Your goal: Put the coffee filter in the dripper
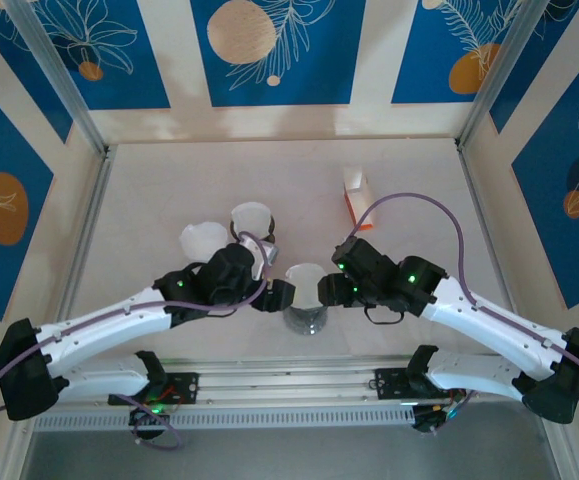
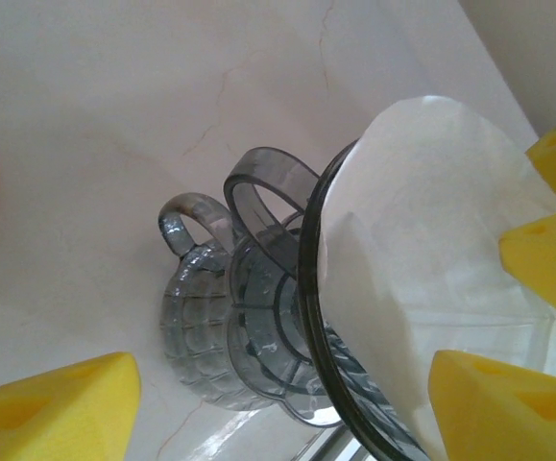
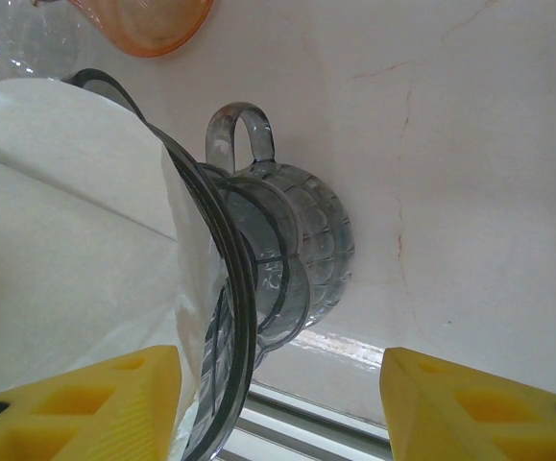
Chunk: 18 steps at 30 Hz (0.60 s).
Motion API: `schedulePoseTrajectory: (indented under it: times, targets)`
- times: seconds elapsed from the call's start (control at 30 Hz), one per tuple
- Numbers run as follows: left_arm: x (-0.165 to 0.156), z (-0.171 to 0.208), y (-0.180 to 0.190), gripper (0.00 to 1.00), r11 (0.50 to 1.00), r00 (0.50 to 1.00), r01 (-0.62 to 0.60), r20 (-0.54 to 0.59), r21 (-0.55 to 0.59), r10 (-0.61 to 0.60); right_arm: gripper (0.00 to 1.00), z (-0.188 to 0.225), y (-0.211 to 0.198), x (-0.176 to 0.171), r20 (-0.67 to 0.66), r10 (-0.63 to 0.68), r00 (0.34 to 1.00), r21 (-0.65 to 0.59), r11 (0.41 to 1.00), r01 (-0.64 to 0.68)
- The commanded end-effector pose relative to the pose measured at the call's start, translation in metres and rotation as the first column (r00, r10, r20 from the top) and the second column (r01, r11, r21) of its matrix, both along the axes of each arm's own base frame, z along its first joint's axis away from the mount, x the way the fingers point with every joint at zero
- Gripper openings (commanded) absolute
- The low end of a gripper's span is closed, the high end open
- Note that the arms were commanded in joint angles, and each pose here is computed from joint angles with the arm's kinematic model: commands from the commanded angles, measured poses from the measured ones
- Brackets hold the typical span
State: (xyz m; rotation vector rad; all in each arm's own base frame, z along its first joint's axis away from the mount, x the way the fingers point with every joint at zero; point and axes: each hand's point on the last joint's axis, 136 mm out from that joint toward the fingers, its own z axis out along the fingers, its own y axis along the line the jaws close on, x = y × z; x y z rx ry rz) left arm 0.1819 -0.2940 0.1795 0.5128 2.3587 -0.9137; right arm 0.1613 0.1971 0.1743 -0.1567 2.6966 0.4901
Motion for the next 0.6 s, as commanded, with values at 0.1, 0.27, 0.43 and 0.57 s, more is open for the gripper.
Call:
schedulePoseTrajectory:
  times: [0.1,0.27,0.43,0.57]
  targets:
    - [0.004,0.030,-0.006,0.83,0.994,0.999,0.015,0.048,-0.104,-0.011,0.58,0.001,0.003,-0.001,-0.009,0.002,1.000,-0.003,1.000,-0.002]
    - [0.009,0.018,-0.001,0.79,0.999,0.999,-0.014,0.046,-0.047,0.016,0.58,-0.001,0.004,-0.001,-0.016,-0.001,1.000,-0.002,1.000,0.001]
    - [0.010,0.006,0.008,0.72,0.999,0.999,-0.044,0.030,0.010,0.044,0.58,-0.002,0.001,-0.001,-0.019,-0.011,1.000,-0.013,1.000,0.011]
    - [0.009,0.001,0.014,0.69,0.998,0.998,-0.056,0.032,0.036,0.055,0.58,-0.002,-0.002,-0.001,-0.018,-0.026,0.999,-0.027,0.999,0.025]
